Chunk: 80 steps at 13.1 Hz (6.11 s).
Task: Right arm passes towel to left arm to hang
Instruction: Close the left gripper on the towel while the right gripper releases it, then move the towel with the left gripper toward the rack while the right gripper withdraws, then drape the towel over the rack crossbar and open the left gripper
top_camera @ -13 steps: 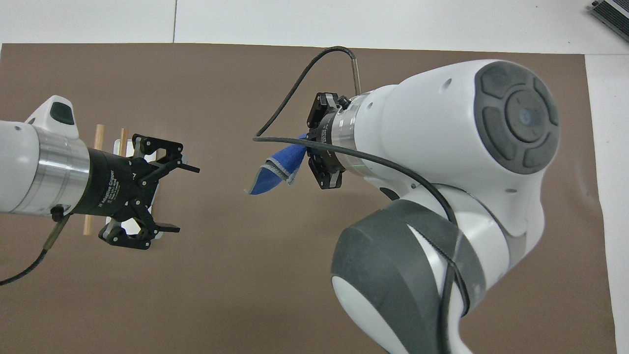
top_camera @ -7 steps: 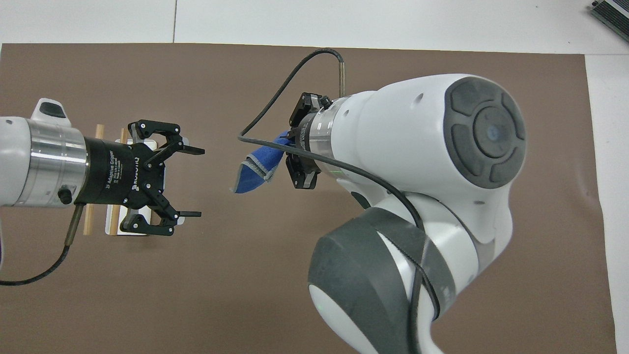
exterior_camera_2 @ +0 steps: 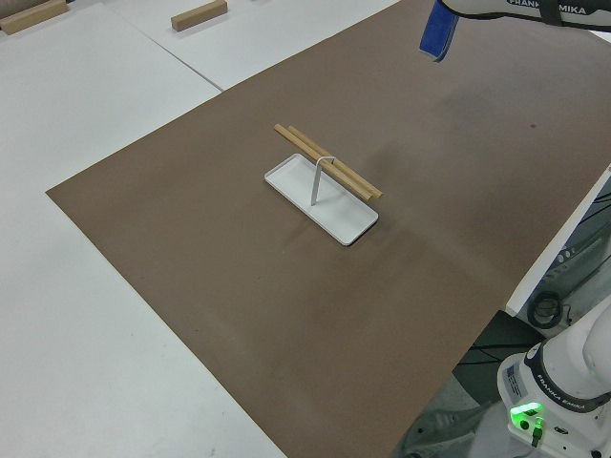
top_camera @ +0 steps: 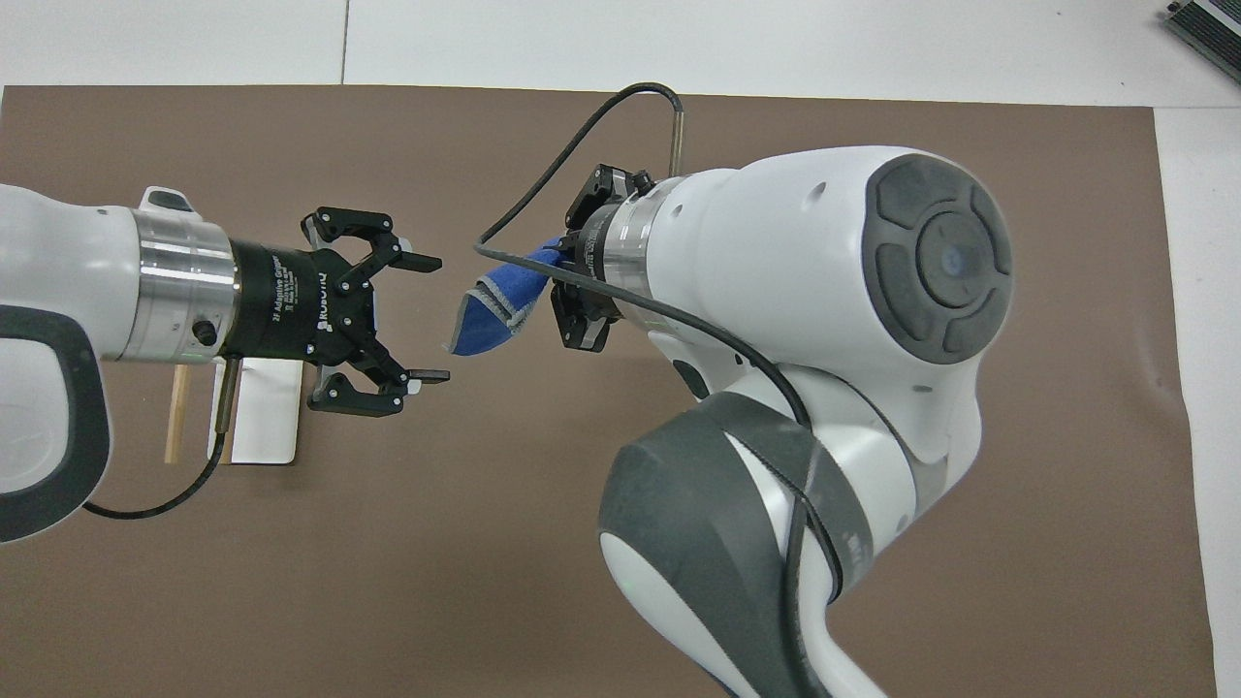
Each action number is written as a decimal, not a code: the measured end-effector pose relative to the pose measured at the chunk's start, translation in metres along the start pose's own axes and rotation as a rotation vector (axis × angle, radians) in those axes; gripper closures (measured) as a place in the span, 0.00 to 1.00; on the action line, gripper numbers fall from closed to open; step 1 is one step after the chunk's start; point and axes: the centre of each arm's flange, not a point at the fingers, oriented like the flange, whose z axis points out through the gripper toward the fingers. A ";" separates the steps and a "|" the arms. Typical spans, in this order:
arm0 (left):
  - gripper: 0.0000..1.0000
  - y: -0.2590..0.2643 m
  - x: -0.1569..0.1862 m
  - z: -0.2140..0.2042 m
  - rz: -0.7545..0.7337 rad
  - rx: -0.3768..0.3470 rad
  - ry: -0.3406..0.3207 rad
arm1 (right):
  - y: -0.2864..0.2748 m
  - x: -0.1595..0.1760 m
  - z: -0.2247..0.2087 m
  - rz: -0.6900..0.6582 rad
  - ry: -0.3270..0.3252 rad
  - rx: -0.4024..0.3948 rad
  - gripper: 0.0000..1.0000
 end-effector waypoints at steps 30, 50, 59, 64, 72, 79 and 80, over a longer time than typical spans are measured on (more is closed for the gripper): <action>0.98 0.019 -0.015 0.047 0.031 -0.178 0.147 | -0.045 0.033 -0.008 -0.147 -0.027 0.113 0.44; 0.98 -0.003 0.077 0.037 0.282 -0.486 1.107 | -0.132 0.246 -0.042 -1.927 0.372 -0.364 0.00; 0.98 -0.003 0.160 0.003 0.386 -0.613 1.229 | -0.130 0.278 -0.092 -1.860 0.290 -0.566 0.00; 0.98 -0.014 0.200 0.004 0.386 -0.618 1.137 | -0.135 0.316 -0.121 -1.796 0.245 -0.611 0.00; 0.91 -0.022 0.223 -0.002 0.287 -0.659 1.094 | -0.127 0.322 -0.151 -1.722 0.204 -0.641 0.00; 0.21 -0.020 0.229 -0.016 0.248 -0.686 1.095 | -0.108 0.314 -0.138 -1.655 0.184 -0.681 0.00; 0.21 -0.019 0.228 -0.020 0.241 -0.696 1.093 | -0.107 0.314 -0.137 -1.653 0.182 -0.684 0.00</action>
